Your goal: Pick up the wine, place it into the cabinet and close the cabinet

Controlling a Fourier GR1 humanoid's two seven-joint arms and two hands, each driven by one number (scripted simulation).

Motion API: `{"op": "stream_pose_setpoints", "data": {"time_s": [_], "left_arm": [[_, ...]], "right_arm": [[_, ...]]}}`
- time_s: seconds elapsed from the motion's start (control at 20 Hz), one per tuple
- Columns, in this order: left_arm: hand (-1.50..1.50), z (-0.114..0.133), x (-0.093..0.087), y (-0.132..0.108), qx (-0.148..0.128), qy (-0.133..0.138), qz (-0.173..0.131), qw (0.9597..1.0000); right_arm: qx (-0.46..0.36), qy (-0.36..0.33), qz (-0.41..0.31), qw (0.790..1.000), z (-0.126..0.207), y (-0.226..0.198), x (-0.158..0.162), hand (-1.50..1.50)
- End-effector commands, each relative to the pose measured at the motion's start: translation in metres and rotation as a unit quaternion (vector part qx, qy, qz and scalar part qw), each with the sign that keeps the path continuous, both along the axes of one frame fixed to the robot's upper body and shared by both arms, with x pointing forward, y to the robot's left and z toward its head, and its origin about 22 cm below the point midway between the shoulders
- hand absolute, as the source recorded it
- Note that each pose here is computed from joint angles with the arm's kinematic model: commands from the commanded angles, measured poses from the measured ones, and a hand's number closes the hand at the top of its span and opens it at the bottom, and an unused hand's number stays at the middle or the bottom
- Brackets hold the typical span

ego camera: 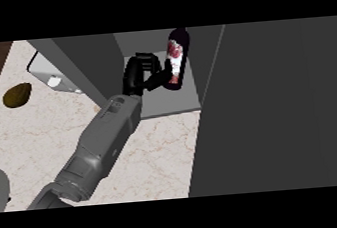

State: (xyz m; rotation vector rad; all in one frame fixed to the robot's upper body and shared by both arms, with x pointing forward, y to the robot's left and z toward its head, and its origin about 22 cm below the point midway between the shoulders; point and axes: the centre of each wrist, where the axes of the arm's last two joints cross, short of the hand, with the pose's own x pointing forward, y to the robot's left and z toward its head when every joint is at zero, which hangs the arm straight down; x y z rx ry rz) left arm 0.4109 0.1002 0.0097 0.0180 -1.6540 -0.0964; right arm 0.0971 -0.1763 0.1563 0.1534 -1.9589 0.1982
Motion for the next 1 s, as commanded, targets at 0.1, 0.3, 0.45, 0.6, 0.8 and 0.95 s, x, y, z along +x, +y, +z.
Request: {"op": "stream_pose_setpoints", "data": {"time_s": [0.1, 0.3, 0.45, 0.6, 0.8, 0.95], "left_arm": [[1.5, 0.011, 0.01, -0.001, -0.012, 0.018, 0.021, 0.9996], [1.5, -0.001, 0.008, 0.01, -0.006, 0.01, 0.038, 0.9992], [1.5, 0.025, 0.022, 0.01, 0.007, -0.01, 0.059, 0.9982], [1.5, 0.022, 0.023, 0.022, 0.037, -0.022, 0.064, 0.997], [-1.5, 0.023, 0.024, 0.02, 0.067, -0.042, 0.071, 0.9943], [-1.5, 0.031, 0.029, 0.024, 0.088, -0.051, 0.084, 0.9913]], "right_arm": [[0.048, 0.006, 0.031, 0.998, 0.03, -0.008, -0.021, -1.5], [0.046, 0.011, 0.028, 0.998, 0.027, -0.007, -0.027, -1.5], [0.041, 0.003, 0.034, 0.999, 0.021, -0.005, -0.021, -1.5], [0.05, -0.004, 0.039, 0.998, 0.017, -0.003, -0.022, -1.5], [0.036, 0.001, 0.036, 0.999, 0.009, -0.004, -0.017, -1.5], [0.042, 0.0, 0.049, 0.998, 0.022, -0.007, -0.022, -1.5]]}}
